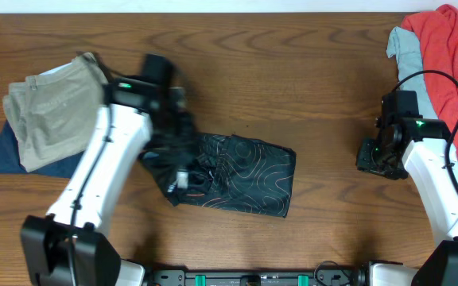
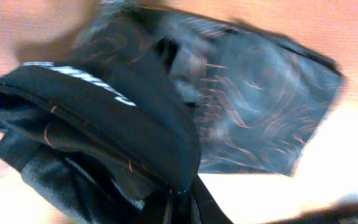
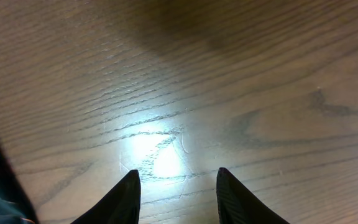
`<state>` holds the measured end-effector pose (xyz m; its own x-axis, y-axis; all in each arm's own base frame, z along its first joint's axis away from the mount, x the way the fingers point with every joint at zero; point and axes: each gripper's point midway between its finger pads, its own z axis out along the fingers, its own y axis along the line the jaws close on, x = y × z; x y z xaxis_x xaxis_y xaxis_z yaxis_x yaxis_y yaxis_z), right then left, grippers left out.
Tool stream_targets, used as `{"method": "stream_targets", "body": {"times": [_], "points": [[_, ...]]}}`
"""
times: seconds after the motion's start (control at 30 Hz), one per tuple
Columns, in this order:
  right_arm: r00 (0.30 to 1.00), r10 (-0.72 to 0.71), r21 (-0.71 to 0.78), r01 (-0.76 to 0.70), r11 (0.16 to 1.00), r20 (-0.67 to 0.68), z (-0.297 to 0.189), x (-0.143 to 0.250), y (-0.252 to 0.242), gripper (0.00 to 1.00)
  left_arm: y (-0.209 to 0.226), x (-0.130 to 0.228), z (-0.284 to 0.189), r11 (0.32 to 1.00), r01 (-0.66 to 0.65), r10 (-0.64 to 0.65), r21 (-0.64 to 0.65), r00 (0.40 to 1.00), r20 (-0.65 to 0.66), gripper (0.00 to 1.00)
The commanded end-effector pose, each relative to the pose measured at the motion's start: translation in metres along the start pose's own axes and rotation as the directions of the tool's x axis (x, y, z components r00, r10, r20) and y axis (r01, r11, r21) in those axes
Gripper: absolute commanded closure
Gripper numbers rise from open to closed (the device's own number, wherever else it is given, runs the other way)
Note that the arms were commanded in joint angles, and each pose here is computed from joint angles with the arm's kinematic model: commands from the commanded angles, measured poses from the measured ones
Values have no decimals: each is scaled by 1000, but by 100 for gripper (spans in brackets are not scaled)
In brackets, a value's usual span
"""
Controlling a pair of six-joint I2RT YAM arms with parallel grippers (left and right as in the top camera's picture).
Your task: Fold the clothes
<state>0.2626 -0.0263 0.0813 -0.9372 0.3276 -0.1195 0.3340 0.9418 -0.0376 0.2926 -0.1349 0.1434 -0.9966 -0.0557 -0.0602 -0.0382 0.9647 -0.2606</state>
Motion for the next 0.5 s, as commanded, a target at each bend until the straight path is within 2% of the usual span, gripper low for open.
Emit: {"method": "stream_targets", "body": {"times": [0.0, 0.23, 0.47], "points": [[1000, -4, -17, 4, 1000, 7, -3, 0, 1, 62, -52, 14, 12, 998, -10, 11, 61, 1000, -13, 92], [1000, -4, -24, 4, 1000, 2, -3, 2, 2, 62, -131, 39, 51, 985, -122, 124, 124, 992, -13, 91], [1000, -16, -49, 16, 999, -4, -3, 3, 7, 62, -152, 61, 92, 983, -153, 161, 101, 984, -79, 90]]}}
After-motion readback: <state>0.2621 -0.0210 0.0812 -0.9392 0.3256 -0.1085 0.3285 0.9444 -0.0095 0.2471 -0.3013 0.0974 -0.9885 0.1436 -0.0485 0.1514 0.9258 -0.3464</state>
